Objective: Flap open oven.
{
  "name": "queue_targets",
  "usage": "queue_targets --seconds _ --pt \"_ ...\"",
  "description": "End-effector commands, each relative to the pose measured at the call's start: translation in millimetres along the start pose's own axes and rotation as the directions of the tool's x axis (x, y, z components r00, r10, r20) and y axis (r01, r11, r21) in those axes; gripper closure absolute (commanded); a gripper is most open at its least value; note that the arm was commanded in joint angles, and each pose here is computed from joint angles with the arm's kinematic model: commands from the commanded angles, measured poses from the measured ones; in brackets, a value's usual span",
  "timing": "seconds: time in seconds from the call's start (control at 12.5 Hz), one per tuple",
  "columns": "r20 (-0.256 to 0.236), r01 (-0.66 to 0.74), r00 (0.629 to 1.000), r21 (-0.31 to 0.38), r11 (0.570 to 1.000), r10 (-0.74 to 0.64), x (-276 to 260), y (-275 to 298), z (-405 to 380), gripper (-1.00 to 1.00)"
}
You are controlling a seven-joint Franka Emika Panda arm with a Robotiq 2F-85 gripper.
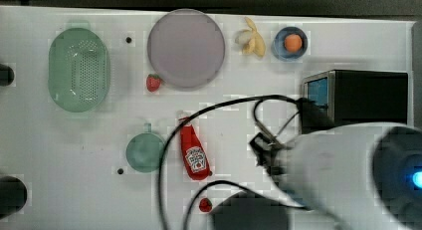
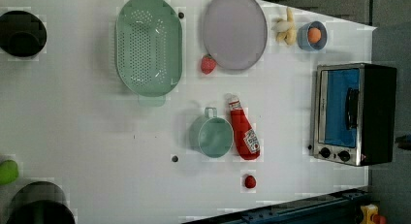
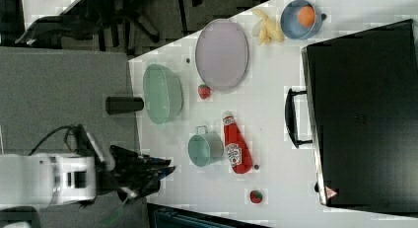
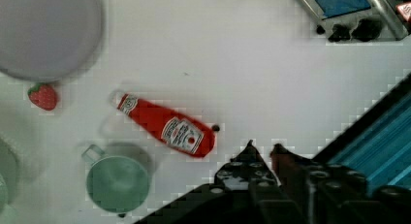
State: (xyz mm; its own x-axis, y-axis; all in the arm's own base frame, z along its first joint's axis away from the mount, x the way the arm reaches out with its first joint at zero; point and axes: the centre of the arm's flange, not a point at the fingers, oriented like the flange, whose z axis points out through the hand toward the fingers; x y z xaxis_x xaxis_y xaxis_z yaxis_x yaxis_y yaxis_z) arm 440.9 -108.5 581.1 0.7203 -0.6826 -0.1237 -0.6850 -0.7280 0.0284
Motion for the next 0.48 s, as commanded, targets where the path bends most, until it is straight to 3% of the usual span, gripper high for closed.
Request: queue_targets --seconds 0.08,0.48 --pt "-0.001 0.283 0.959 0.005 0.959 -0.283 35 20 23 0.65" --pt "-0.072 0.565 0.821 -0.041 0.824 -0.567 105 55 69 0.65"
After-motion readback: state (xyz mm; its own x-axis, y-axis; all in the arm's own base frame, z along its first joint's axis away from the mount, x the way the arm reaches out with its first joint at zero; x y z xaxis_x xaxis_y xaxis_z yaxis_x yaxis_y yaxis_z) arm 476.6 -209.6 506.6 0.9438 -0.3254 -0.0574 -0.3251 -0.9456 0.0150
